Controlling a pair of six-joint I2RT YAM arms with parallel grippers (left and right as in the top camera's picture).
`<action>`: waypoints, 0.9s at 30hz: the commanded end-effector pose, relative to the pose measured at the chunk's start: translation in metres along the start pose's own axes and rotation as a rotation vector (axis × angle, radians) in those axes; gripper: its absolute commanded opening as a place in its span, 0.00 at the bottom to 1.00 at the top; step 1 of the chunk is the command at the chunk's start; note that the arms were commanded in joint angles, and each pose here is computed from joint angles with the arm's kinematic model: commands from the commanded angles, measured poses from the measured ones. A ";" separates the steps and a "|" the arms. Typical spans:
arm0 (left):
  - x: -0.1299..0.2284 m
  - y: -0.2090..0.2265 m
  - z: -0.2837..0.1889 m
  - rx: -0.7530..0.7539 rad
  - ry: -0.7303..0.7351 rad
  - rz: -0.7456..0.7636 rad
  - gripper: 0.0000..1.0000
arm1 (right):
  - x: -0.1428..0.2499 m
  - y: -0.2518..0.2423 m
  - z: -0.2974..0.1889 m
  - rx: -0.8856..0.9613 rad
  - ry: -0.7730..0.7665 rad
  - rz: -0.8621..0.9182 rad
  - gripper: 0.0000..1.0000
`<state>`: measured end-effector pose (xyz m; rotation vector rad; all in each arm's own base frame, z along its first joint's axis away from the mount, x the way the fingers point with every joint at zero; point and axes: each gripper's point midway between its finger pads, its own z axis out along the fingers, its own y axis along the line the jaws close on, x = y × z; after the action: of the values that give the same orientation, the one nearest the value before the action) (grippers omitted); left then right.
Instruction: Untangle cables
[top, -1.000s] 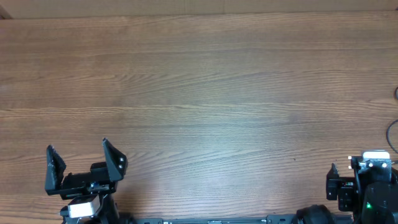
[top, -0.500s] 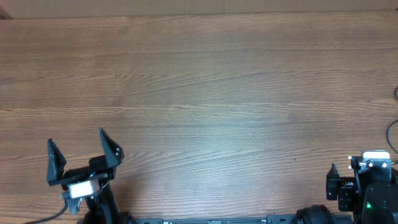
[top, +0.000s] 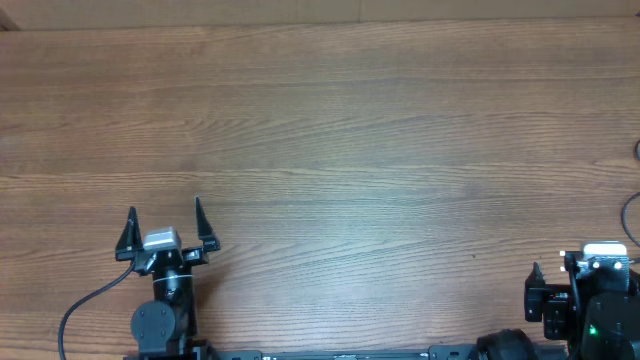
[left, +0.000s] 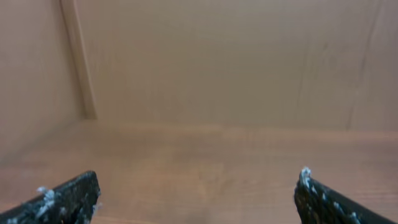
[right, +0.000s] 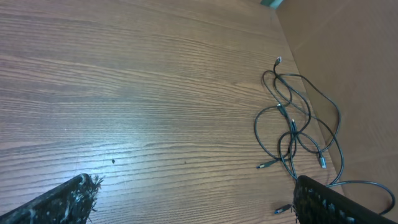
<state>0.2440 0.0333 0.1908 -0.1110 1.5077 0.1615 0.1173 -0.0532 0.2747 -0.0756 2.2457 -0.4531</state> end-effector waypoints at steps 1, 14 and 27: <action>0.020 0.008 -0.001 -0.046 0.075 0.001 0.99 | 0.000 -0.001 -0.001 0.007 -0.003 0.003 1.00; 0.033 0.003 -0.002 -0.016 0.128 0.054 1.00 | 0.000 -0.001 -0.001 0.007 -0.003 0.003 1.00; 0.033 -0.007 -0.003 0.039 0.131 0.048 1.00 | 0.000 -0.001 -0.001 0.007 -0.003 0.003 1.00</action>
<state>0.2437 0.0341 0.1579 -0.0940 1.6438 0.1860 0.1172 -0.0532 0.2746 -0.0759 2.2462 -0.4528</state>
